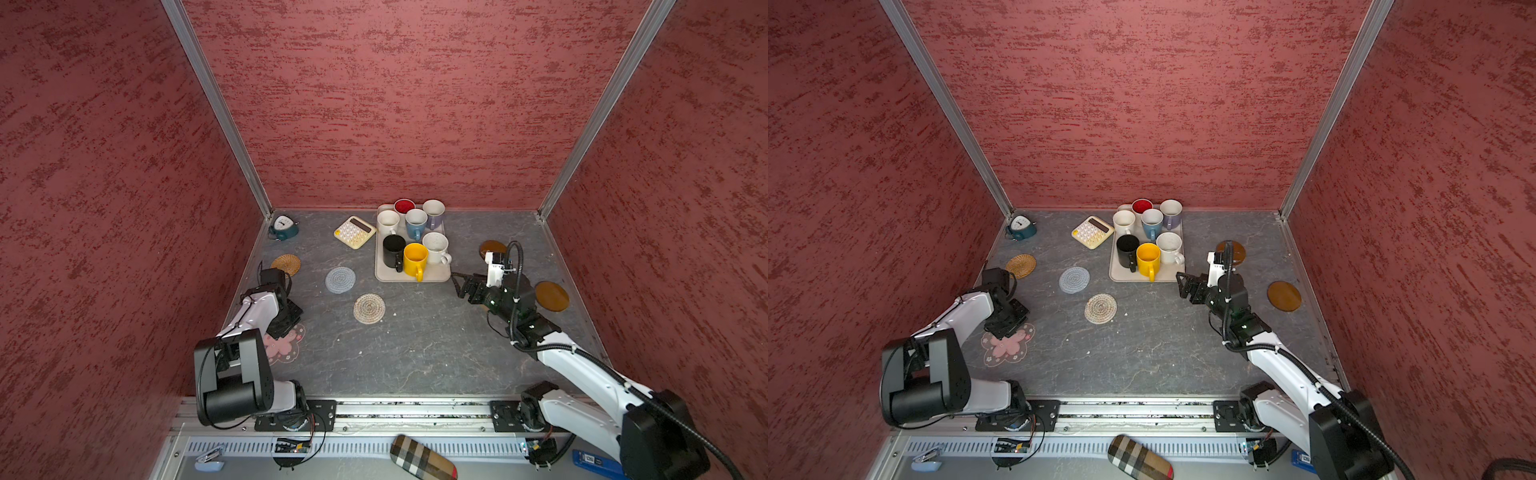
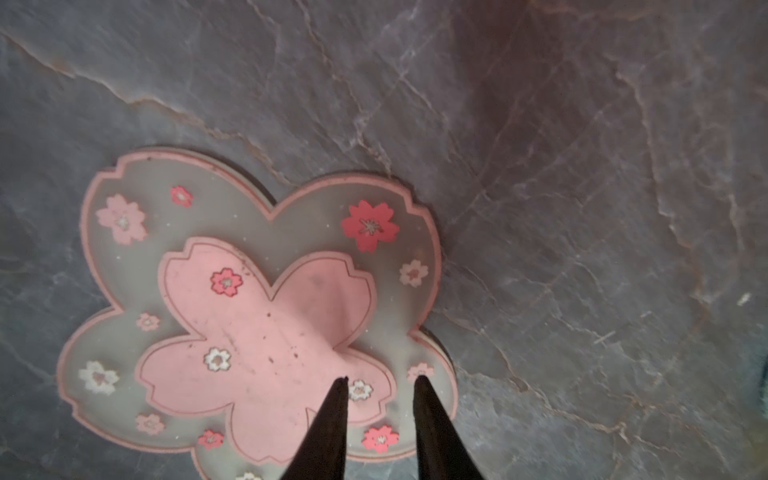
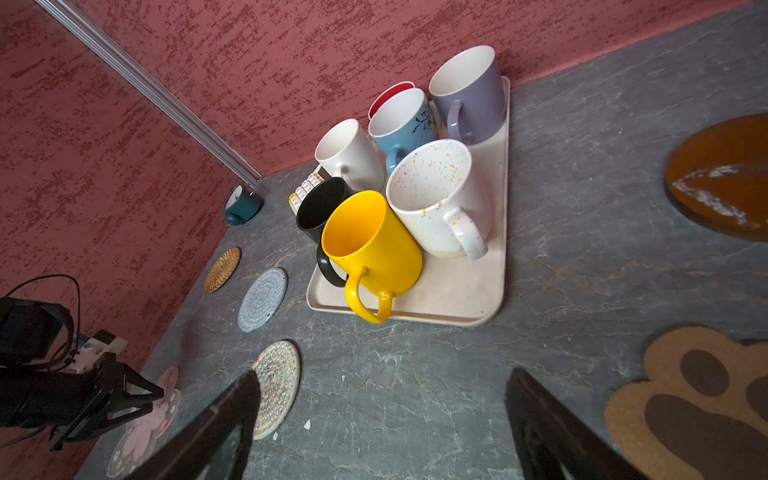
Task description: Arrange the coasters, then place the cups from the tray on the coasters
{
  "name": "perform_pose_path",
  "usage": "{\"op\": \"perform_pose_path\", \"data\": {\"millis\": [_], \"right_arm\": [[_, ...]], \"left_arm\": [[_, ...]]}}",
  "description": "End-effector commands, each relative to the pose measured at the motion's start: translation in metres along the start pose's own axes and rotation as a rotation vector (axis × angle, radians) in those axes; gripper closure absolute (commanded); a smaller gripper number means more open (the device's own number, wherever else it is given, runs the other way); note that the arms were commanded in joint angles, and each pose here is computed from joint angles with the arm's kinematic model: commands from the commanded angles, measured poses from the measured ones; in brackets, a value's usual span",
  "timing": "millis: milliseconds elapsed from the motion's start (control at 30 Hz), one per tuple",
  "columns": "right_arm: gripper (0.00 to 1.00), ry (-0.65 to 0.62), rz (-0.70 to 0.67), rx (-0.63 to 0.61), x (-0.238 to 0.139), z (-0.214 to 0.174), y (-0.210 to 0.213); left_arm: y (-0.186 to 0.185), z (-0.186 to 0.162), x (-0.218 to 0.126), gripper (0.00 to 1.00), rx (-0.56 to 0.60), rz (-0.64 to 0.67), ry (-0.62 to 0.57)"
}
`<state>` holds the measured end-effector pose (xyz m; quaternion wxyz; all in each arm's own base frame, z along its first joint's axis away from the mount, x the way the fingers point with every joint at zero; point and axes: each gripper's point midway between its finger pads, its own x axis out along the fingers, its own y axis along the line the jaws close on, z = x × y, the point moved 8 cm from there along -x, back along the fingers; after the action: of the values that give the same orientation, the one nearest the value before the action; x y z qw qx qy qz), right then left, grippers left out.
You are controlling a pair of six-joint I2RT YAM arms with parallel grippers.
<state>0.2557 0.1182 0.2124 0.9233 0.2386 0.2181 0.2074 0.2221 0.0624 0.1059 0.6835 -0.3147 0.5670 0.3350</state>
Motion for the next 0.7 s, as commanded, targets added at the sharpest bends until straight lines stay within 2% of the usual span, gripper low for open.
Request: {"op": "perform_pose_path", "data": {"millis": [0, 367, 667], "right_arm": [[0.07, -0.042, 0.019, 0.005, 0.000, 0.004, 0.003], [0.07, -0.040, 0.048, 0.013, 0.001, 0.003, 0.006], [0.03, -0.043, 0.065, 0.022, -0.002, 0.002, 0.008]], "left_arm": [[-0.004, 0.007, 0.005, 0.73, -0.012, -0.027, -0.024], [-0.019, 0.021, 0.019, 0.74, -0.016, -0.048, -0.016], [-0.030, 0.033, 0.022, 0.75, -0.017, -0.061, -0.032]]}}
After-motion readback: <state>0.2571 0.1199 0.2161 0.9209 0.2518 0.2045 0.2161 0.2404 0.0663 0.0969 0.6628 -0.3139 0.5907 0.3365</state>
